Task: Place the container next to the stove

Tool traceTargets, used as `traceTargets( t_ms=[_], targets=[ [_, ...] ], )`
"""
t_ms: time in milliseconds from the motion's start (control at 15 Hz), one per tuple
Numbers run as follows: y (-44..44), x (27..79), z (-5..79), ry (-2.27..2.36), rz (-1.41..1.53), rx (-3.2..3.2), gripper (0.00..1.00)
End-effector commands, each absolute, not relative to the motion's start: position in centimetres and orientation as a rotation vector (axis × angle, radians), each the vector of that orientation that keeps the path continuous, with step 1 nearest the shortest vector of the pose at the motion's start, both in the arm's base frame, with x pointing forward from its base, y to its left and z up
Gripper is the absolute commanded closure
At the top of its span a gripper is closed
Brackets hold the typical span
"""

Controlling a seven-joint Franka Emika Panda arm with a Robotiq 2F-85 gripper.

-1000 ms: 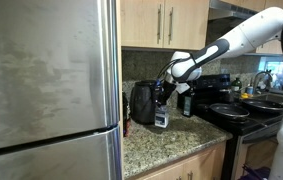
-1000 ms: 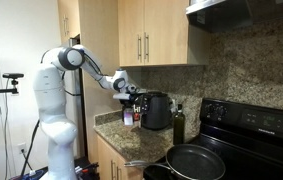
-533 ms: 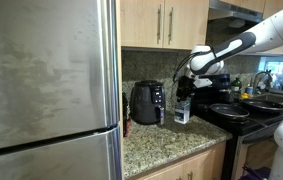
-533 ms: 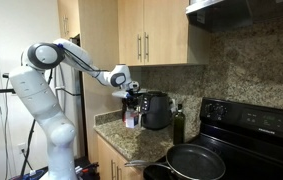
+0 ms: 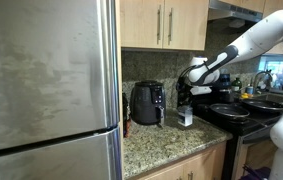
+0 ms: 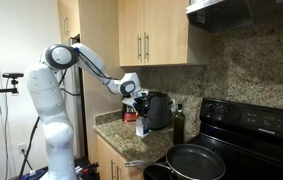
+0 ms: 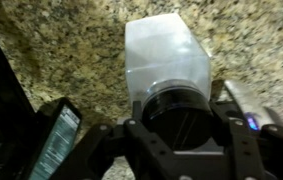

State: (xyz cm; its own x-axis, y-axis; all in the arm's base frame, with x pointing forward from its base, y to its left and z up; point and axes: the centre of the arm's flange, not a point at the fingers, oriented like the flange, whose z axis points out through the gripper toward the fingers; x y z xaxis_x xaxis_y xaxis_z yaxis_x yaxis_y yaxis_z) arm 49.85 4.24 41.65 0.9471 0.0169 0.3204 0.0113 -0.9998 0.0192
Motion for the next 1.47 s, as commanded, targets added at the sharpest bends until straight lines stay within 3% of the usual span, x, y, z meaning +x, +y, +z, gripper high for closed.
traceTargets(
  t_ms=[0,133,200,267,400,467,1200,1267,1333,1400],
  targets=[
    [-0.6,57.5,40.9,-0.272,0.611,3.029,0.62],
    [-2.2,60.3,40.8,-0.442,0.695,3.036,0.62],
    [-2.2,56.1,40.0,-0.329,0.609,3.046,0.62],
    [-2.7,57.0,39.7,-0.350,0.615,3.042,0.37],
    [-2.6,57.0,38.8,-0.346,0.590,3.047,0.37],
    [-2.4,56.9,38.8,-0.341,0.587,3.049,0.62],
    [-2.6,71.2,38.5,-0.982,0.917,2.797,0.62],
    [-2.8,67.6,37.6,-0.937,0.868,2.873,0.62],
    [-3.0,68.3,37.6,-0.953,0.881,2.857,0.37],
    [-2.9,68.3,37.1,-0.951,0.870,2.860,0.37]
  ],
)
